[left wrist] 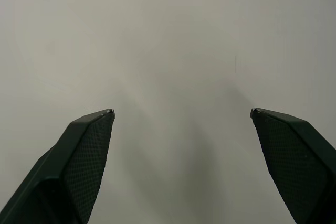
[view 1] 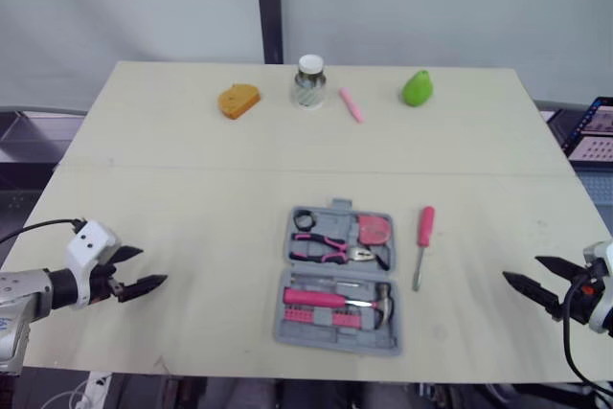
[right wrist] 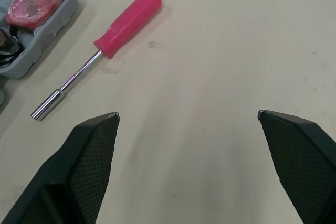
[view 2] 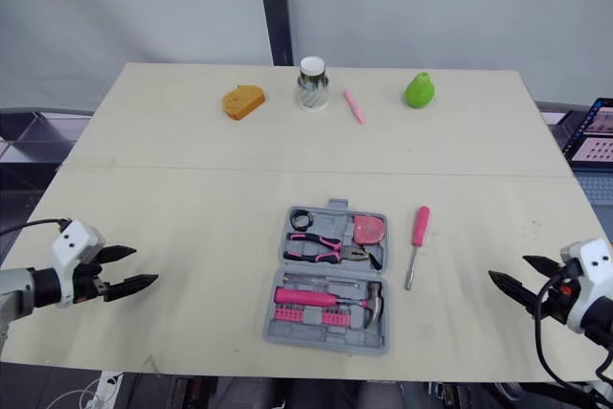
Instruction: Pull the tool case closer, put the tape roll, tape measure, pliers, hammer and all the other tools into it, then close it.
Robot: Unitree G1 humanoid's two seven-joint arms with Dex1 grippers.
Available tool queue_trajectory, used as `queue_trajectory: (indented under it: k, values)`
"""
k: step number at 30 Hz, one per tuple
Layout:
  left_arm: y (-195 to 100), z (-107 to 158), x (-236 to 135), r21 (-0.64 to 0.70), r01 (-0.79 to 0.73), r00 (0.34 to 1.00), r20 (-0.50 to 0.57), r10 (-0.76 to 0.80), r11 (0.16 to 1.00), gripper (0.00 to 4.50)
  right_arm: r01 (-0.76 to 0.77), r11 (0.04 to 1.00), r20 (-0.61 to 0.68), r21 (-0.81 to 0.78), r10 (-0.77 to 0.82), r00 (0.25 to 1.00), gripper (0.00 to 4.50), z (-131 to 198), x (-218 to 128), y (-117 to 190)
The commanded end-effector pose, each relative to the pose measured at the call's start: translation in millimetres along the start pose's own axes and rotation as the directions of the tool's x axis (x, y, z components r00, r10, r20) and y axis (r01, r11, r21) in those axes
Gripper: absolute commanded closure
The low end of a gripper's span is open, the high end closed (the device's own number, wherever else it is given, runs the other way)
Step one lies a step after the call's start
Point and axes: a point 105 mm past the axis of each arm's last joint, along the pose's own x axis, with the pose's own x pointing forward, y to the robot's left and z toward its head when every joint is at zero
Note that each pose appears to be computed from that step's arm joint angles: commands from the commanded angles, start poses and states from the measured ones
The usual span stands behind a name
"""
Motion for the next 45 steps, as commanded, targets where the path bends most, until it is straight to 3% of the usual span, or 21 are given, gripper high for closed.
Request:
queue_trajectory:
  k: [1, 45]
  values:
    - [-0.9, 6.7, 3.6, 0.027, 0.009, 1.000, 0.013, -0.009, 1.000, 0.05, -0.003, 1.000, 0.026, -0.012, 0.003, 1.000, 0.00, 6.5, -5.9, -0.2]
    - [-18.2, 10.1, 14.1, 0.020, 0.071, 0.997, 0.011, -0.071, 0.997, 0.05, -0.021, 0.999, 0.014, -0.031, 0.022, 1.000, 0.00, 5.0, -1.2, 11.6]
